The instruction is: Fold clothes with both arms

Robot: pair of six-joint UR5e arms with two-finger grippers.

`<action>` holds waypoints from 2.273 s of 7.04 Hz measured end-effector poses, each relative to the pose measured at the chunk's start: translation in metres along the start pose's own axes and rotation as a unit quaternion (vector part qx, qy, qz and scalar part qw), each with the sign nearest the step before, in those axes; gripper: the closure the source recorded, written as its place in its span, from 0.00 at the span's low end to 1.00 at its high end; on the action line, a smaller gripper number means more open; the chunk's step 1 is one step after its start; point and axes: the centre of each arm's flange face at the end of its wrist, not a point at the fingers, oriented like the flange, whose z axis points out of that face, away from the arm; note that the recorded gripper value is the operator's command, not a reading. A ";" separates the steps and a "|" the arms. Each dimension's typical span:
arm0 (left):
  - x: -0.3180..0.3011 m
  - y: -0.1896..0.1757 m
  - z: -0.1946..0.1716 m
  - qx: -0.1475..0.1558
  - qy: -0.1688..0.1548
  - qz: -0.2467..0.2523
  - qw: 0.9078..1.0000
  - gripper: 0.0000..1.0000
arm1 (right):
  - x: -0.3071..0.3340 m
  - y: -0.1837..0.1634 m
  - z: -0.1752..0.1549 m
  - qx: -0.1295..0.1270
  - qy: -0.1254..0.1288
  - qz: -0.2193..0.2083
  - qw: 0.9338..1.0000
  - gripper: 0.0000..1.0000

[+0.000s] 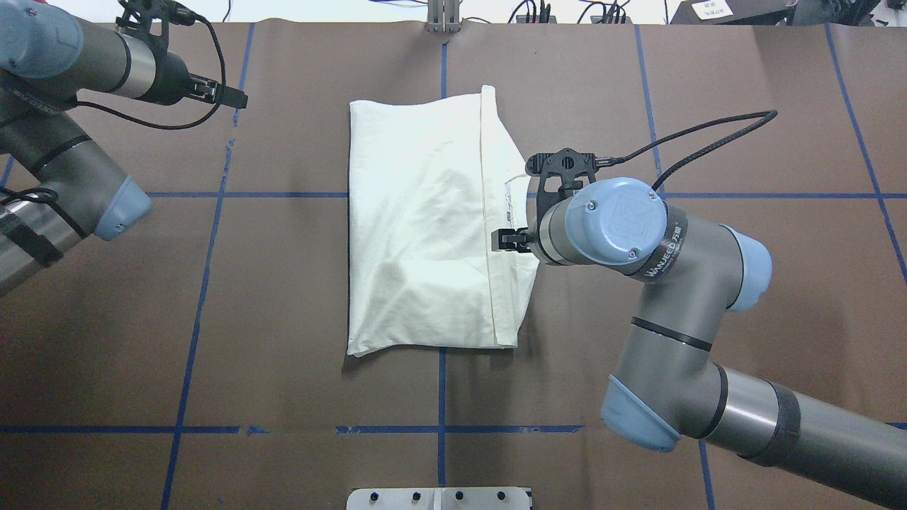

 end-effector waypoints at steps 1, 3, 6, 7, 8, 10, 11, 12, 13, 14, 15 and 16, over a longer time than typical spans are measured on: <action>-0.001 0.014 -0.019 -0.004 0.001 0.000 1.000 0.00 | -0.006 0.000 -0.009 0.009 -0.011 -0.008 1.000 0.00; -0.011 0.054 -0.054 -0.016 0.013 0.001 1.000 0.00 | -0.022 0.010 -0.018 0.026 -0.028 -0.038 0.999 0.14; -0.029 0.097 -0.084 -0.028 0.014 -0.002 0.999 0.00 | -0.055 0.072 -0.002 0.041 0.039 -0.170 0.984 0.27; -0.031 0.100 -0.086 -0.029 0.014 -0.002 0.999 0.00 | -0.062 0.091 0.003 0.028 0.063 -0.211 0.975 0.37; -0.032 0.102 -0.086 -0.030 0.014 -0.003 0.999 0.00 | -0.067 0.110 0.006 0.013 0.076 -0.246 0.966 0.39; -0.032 0.102 -0.087 -0.030 0.015 -0.002 0.999 0.00 | -0.073 0.139 0.018 -0.006 0.087 -0.280 0.956 0.41; -0.032 0.102 -0.087 -0.030 0.015 -0.003 0.999 0.00 | -0.074 0.148 0.025 -0.011 0.092 -0.287 0.953 0.44; -0.032 0.102 -0.087 -0.030 0.015 -0.003 0.999 0.00 | -0.074 0.152 0.029 -0.013 0.096 -0.291 0.952 0.54; -0.031 0.102 -0.087 -0.030 0.015 -0.002 0.999 0.00 | -0.075 0.155 0.030 -0.014 0.097 -0.293 0.951 0.71; -0.031 0.102 -0.087 -0.029 0.016 -0.002 0.999 0.00 | -0.075 0.155 0.031 -0.014 0.097 -0.293 0.951 0.94; -0.030 0.101 -0.088 -0.028 0.017 -0.001 0.999 0.00 | -0.074 0.155 0.031 -0.014 0.098 -0.293 0.951 1.00; -0.029 0.101 -0.090 -0.027 0.018 0.000 0.999 0.00 | -0.074 0.156 0.031 -0.013 0.098 -0.293 0.951 1.00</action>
